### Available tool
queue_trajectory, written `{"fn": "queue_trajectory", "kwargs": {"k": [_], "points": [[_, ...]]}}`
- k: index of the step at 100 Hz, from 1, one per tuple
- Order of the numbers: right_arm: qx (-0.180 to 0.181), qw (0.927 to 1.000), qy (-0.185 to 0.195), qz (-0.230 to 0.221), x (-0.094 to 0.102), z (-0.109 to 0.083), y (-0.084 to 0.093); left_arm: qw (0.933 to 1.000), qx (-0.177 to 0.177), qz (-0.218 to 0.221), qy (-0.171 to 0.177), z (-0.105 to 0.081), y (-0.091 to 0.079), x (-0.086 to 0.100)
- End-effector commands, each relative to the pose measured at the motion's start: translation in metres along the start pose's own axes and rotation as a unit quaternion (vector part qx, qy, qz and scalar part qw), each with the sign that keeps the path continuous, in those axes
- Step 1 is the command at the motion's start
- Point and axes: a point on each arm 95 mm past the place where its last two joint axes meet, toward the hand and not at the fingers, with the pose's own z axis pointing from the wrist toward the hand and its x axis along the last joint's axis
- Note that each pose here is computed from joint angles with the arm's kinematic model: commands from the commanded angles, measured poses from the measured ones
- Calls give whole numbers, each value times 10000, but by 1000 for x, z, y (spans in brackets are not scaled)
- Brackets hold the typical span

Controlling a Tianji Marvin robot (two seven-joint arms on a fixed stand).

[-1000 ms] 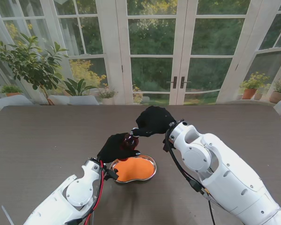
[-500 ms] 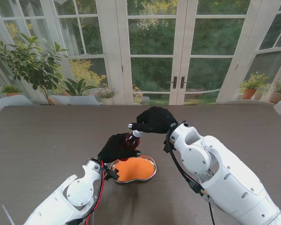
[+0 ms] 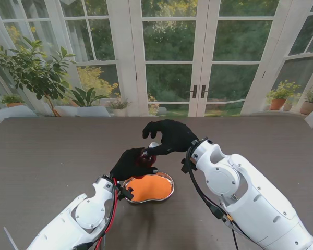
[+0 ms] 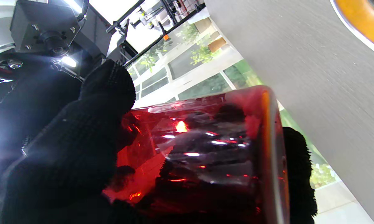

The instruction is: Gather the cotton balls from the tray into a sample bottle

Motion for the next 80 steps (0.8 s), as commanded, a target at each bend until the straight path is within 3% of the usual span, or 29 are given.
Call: {"fn": "queue_trajectory", "kwargs": {"k": [1,25,80], "points": [[141,9999,38,32,1,1,-8,10000,-64,-41,26,2,3,2],[239,9995,152,111,1,2,-18,10000,-47,-48,36,2,3,2],[40,9995,113,292,-1,5,-28,10000,-14,-47,44,1,2,2]]}}
